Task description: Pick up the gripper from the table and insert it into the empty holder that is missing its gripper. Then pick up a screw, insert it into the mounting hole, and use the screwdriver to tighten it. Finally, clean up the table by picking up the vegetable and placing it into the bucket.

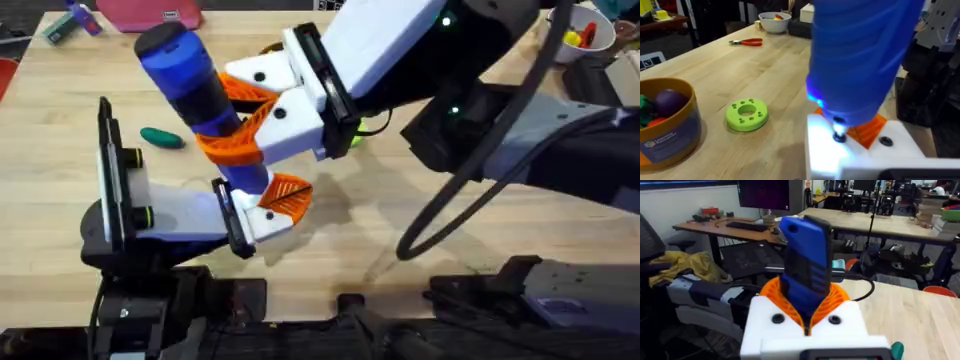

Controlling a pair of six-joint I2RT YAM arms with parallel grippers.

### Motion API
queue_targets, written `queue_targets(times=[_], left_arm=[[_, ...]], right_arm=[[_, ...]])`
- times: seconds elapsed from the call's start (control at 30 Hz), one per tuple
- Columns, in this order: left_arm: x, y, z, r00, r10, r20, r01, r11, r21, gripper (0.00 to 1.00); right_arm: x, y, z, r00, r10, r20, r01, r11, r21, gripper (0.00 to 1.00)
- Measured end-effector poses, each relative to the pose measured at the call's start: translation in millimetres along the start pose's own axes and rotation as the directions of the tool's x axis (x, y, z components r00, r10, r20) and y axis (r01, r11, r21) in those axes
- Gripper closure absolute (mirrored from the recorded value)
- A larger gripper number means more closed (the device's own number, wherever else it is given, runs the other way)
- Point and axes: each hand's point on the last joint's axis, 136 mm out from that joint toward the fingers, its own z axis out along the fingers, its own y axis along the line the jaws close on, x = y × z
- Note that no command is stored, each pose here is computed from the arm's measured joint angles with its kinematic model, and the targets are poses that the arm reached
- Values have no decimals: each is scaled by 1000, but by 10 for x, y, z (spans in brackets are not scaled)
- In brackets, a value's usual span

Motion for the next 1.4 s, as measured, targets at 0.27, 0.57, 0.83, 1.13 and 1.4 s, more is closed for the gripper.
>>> queue_targets(times=[0.27,0.57,0.83,1.13,1.4], left_arm=[[0,0,0,1000,0,0,0,1000,0,984],[0,0,0,1000,1,0,-1,1000,0,984],[0,-1,0,1000,1,0,-1,1000,0,984],[-8,-2,-1,1000,3,0,-3,1000,0,984],[-8,-2,-1,1000,2,0,-2,1000,0,984]], right_arm=[[-5,2,0,1000,-4,2,4,1000,-1,977],[-23,16,8,1000,-17,8,17,1000,-7,977],[-26,0,14,1000,7,3,-7,1000,-4,977],[-495,-150,114,1000,-19,-2,19,1000,3,977],[-1083,-75,45,980,-191,57,190,982,25,977]])
